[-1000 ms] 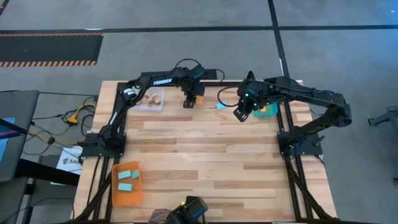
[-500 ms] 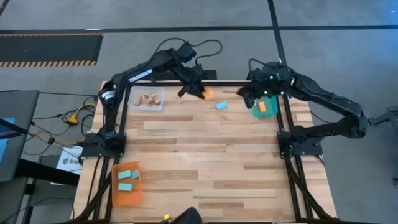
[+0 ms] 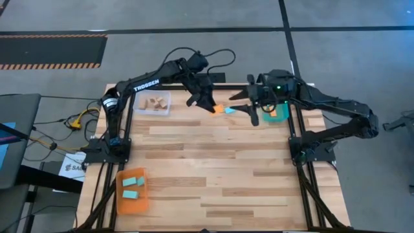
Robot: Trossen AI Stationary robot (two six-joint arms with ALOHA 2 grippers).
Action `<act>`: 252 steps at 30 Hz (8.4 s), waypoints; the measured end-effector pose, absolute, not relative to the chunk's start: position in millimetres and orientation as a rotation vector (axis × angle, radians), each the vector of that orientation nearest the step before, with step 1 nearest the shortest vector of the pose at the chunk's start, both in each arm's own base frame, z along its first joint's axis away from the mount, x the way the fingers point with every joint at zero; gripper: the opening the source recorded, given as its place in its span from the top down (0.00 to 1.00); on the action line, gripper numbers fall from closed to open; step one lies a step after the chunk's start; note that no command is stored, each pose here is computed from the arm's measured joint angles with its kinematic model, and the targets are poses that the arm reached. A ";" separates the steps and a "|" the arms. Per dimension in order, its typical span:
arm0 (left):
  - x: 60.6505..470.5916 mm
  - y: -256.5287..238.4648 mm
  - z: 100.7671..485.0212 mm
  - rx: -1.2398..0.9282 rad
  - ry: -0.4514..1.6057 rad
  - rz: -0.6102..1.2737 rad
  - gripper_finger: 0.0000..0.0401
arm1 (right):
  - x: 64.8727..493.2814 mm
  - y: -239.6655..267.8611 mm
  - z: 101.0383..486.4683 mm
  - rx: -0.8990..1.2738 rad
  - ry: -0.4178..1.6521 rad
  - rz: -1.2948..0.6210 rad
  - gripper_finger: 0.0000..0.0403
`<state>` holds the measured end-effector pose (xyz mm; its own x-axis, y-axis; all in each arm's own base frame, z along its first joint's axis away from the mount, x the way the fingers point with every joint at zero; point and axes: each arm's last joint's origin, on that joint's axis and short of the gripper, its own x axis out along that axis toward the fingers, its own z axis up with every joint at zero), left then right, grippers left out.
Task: Sort & place blocks by color
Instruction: Put the orange block into the light blue bin, then put the light blue block into the orange bin
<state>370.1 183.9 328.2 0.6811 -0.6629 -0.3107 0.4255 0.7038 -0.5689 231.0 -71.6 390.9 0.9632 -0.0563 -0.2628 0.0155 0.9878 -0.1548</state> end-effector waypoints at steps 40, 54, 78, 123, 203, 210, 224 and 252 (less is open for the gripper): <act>368.8 186.2 328.6 -0.570 0.547 -0.635 0.43 | 303.8 -59.1 373.7 -0.519 0.537 0.096 0.68; 302.9 236.3 324.8 -0.270 1.078 0.377 0.32 | 212.6 -126.0 327.2 0.109 1.169 -0.180 0.68; 305.4 232.0 324.3 -0.270 1.080 0.342 0.39 | 131.6 -204.0 259.8 0.580 1.346 -0.970 0.65; 198.0 132.1 317.3 -0.449 0.989 0.507 0.39 | 300.1 -202.8 193.2 -0.113 1.259 0.085 0.34; 323.4 37.8 325.1 0.321 0.258 -0.297 0.39 | 353.9 -114.6 320.4 0.363 0.570 0.740 0.73; 327.7 38.5 317.6 0.333 0.295 -0.281 0.45 | 357.7 -109.8 322.3 0.385 0.569 0.740 0.73; 328.3 33.3 319.9 0.349 0.287 -0.293 0.93 | 359.3 -101.9 322.2 0.415 0.587 0.766 0.67; 167.9 -118.2 290.4 -0.435 1.390 -0.176 0.93 | 321.2 -149.6 314.6 0.350 0.681 0.592 0.27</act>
<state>167.9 -118.2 290.4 0.1820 -0.3712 -0.9105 -0.1326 0.9083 -0.3968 321.2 -149.6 314.6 0.6236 0.6141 -0.4837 -0.3937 0.7813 0.4844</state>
